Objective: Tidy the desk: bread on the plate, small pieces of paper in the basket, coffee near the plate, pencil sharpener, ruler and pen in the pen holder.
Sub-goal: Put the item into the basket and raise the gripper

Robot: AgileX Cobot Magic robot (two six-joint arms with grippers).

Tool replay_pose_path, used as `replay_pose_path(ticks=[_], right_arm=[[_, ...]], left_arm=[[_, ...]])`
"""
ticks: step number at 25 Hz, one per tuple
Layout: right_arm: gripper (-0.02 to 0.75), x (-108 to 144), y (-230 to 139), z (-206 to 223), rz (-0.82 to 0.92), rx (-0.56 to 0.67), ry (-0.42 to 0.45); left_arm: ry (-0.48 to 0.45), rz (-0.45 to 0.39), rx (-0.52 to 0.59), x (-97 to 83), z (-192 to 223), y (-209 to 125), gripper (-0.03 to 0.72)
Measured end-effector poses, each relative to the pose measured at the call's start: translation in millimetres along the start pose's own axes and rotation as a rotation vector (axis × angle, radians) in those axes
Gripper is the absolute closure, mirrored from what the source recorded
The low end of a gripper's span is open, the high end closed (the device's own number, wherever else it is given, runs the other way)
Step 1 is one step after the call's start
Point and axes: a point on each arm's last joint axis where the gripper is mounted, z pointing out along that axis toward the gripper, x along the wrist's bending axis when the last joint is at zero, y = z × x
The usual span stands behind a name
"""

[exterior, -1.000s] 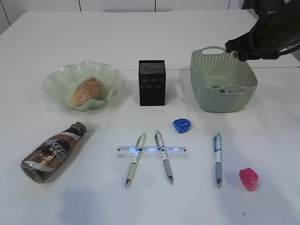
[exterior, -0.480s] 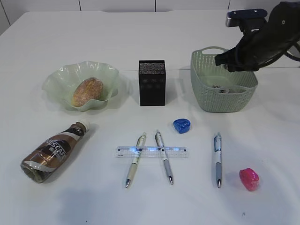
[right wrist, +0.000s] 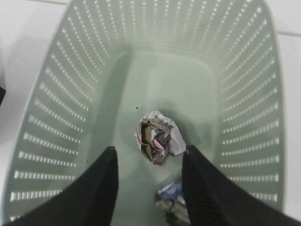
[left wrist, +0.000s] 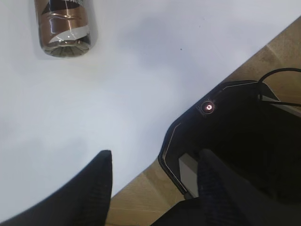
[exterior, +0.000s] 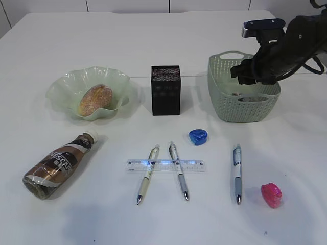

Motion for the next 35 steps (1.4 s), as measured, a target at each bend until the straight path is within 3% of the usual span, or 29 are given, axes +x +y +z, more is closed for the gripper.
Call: replay_pose_path(ticks=[3,13,21,35], right_arm=[[0.301,0.0,-0.2,0.0,0.0,0.002,0.0],[0.289,-0.2,-1.5,-7.7,0.0,0.058,0.0],[0.291,-2.2,31.8,-59.5,0.006,0.064,-0.002],[0.292,-1.0,47.3,-140.5,0.038,0.057,0.025]], left_arm=[[0.0,0.0,-0.004,0.0,0.0,0.4,0.287],[0.001,0.0,-0.013,0.1,0.0,1.1,0.288],[0.004,0.001,-0.014,0.3,0.0,1.3,0.288],[0.004,0.001,-0.014,0.3,0.0,1.3,0.288]])
